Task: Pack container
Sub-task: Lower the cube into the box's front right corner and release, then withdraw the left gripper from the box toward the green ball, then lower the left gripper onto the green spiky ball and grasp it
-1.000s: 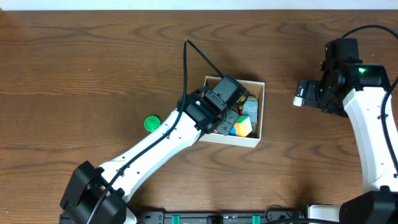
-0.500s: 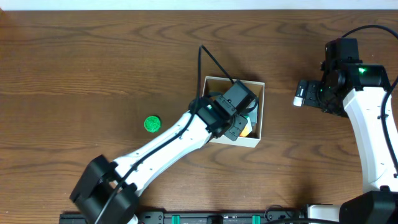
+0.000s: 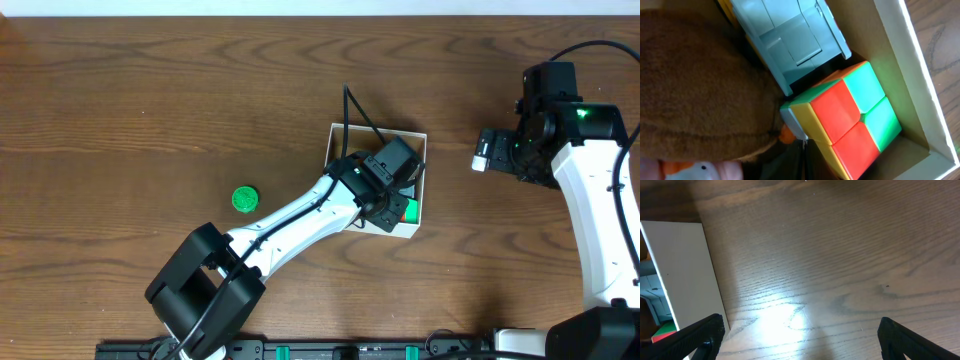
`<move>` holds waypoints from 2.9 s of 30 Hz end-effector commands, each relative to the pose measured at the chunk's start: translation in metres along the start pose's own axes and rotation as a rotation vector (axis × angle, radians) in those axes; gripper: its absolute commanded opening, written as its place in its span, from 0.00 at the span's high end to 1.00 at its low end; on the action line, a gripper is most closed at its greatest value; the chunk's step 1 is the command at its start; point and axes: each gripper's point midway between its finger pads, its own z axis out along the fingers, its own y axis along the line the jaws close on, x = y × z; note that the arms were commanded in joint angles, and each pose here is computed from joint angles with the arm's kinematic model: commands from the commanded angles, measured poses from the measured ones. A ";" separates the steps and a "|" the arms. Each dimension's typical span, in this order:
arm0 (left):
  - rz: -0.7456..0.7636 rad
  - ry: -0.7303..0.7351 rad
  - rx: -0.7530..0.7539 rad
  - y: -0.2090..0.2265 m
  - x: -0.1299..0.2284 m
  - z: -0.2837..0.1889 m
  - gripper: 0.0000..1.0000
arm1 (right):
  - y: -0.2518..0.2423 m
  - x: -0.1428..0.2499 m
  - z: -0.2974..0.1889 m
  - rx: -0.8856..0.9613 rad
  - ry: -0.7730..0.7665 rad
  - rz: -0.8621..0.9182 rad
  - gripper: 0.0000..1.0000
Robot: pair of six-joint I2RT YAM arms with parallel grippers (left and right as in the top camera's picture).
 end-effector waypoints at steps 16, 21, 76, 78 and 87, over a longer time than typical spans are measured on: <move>-0.308 -0.333 -0.344 0.136 -0.006 -0.201 0.02 | 0.000 0.000 -0.002 -0.005 -0.008 -0.006 0.01; -0.735 -0.317 -0.433 0.216 0.038 -0.222 0.02 | 0.000 -0.001 -0.002 -0.007 -0.013 -0.005 0.01; -0.847 0.188 -0.263 0.257 0.134 -0.015 0.27 | -0.001 0.002 -0.001 0.001 0.000 -0.007 0.01; -0.846 0.183 -0.263 0.258 0.133 -0.015 0.33 | -0.001 0.002 -0.001 0.001 0.000 -0.007 0.01; -0.846 0.183 -0.263 0.258 0.133 -0.015 0.53 | -0.001 0.002 -0.001 0.001 -0.001 -0.007 0.01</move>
